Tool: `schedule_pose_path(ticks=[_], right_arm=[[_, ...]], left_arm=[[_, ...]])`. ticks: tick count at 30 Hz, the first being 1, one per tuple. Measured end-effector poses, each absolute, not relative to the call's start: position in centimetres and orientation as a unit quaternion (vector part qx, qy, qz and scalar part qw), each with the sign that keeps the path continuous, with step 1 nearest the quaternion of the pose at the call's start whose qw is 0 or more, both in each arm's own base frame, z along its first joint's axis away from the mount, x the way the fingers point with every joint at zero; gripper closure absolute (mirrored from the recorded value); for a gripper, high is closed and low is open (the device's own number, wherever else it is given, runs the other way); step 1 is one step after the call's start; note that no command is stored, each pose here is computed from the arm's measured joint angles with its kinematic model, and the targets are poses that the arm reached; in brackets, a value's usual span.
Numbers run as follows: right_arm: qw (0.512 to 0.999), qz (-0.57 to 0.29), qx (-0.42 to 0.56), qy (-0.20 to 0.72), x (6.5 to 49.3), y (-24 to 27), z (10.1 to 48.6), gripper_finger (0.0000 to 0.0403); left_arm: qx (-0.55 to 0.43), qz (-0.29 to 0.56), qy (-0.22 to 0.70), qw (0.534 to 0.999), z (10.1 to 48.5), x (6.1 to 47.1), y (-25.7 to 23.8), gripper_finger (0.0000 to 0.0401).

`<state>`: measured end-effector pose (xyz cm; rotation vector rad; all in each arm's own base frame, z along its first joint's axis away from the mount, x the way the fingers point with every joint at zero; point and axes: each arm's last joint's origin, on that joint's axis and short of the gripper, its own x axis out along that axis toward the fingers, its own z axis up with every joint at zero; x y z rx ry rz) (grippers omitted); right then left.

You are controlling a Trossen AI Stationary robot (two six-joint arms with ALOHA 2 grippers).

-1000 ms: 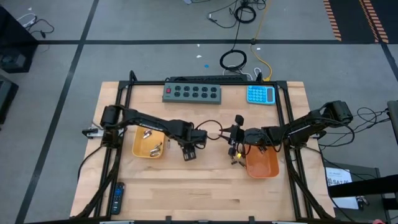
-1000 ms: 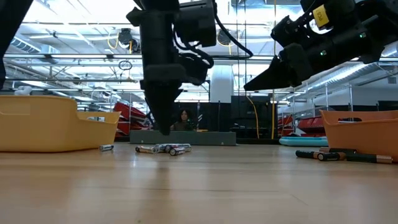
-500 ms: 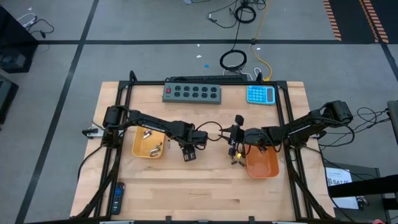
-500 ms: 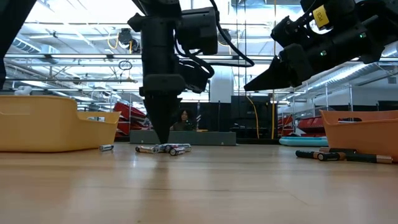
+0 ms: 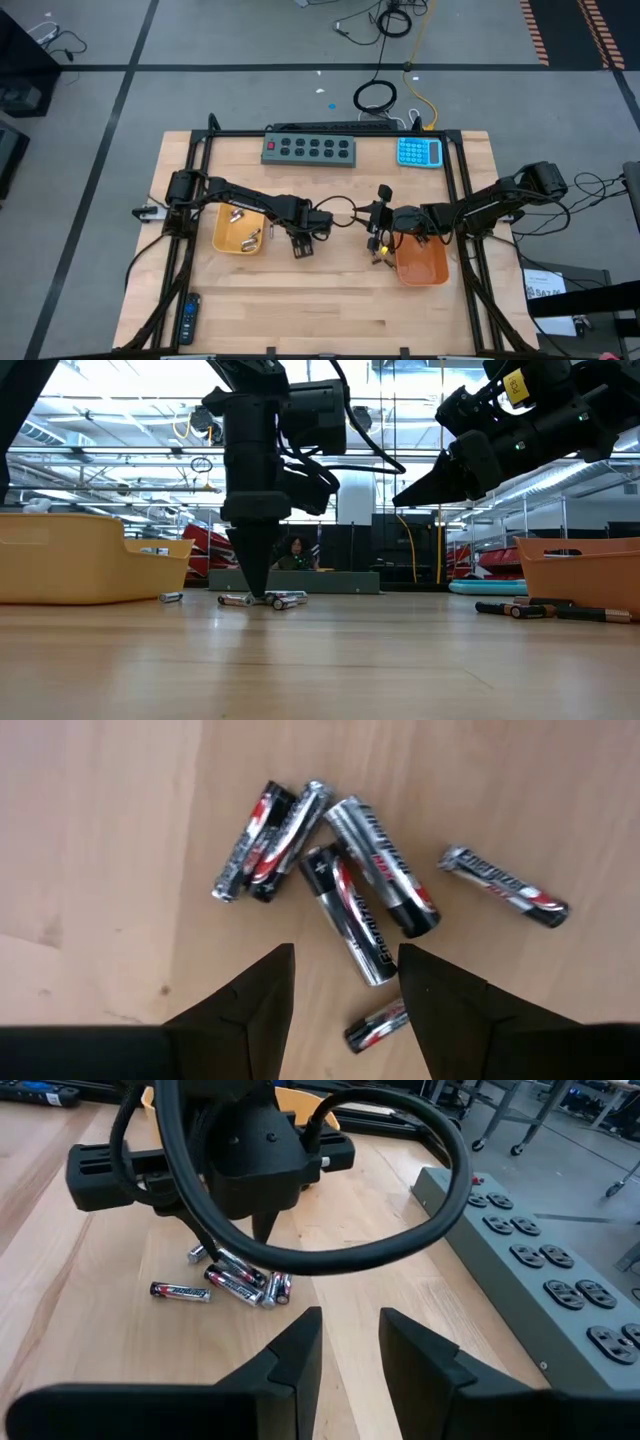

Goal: Sort batteries
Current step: Put the silver battery into the yellow bin

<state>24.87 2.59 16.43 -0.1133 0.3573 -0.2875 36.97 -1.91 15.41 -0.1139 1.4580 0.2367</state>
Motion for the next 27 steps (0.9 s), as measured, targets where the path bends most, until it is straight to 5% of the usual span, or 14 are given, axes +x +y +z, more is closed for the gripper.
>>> schedule_pose_path(ticks=[16, 27], right_arm=[[0.971, -0.142, -0.058, 0.182, 24.8, 2.6, 16.3, 0.0310], [0.971, -0.142, -0.058, 0.185, 24.8, 2.6, 16.3, 0.0310]], left_arm=[[-0.012, 0.104, 0.675, 0.730, 15.4, 36.8, 0.1, 0.0214], [0.024, 0.065, 0.678, 0.732, 13.4, 35.7, 0.8, 0.0281]])
